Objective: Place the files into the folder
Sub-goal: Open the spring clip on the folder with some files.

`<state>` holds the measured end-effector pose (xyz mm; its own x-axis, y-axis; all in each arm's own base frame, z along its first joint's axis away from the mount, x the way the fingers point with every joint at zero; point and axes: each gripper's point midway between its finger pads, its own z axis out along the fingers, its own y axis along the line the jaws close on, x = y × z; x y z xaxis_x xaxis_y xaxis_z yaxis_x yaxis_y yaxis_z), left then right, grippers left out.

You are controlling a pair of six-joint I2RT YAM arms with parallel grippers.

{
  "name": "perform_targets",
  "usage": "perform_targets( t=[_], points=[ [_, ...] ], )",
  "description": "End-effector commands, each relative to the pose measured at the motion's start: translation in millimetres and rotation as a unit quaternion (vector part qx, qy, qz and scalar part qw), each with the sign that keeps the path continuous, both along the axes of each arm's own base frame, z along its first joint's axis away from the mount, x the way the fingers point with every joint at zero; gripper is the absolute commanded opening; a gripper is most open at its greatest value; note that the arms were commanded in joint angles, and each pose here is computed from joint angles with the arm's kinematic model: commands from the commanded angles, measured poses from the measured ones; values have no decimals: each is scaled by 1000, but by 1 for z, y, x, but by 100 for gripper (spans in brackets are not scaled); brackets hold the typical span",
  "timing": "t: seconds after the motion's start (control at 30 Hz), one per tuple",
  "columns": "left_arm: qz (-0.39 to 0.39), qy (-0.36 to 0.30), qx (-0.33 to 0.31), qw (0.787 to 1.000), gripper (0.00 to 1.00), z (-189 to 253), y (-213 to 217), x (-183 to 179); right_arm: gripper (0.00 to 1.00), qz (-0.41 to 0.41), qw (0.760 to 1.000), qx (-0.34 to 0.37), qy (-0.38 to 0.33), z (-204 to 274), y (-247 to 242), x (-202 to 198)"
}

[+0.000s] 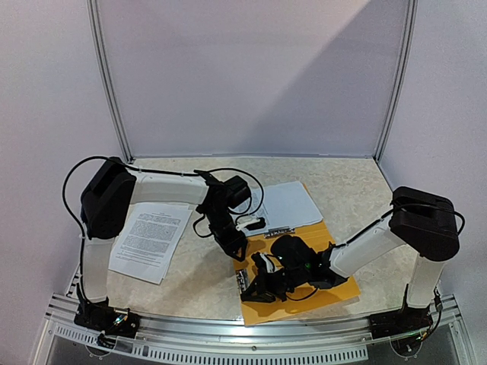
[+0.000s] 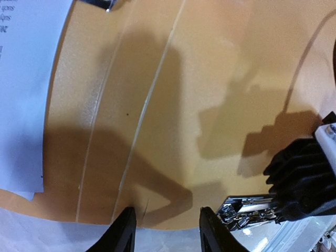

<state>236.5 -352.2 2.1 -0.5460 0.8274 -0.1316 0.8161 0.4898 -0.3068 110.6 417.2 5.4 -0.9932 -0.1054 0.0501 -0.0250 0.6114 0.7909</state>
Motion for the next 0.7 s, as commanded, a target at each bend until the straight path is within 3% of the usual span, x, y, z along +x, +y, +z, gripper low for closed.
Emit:
perform_targets(
  t=[0.0, 0.17, 0.4, 0.67],
  points=[
    [-34, 55, 177, 982, 44, -90, 71, -44, 3, -67, 957, -273, 67, -113, -118, -27],
    [-42, 52, 177, 982, 44, -90, 71, -43, 12, -64, 966, -247, 48, -95, -103, -19],
    [-39, 51, 177, 982, 44, -91, 71, -43, 2, -39, 967, -252, 16, -66, -91, -8],
    [-41, 39, 176, 983, 44, -88, 69, -38, 17, -52, 982, -179, -6, -23, -63, 4]
  ],
)
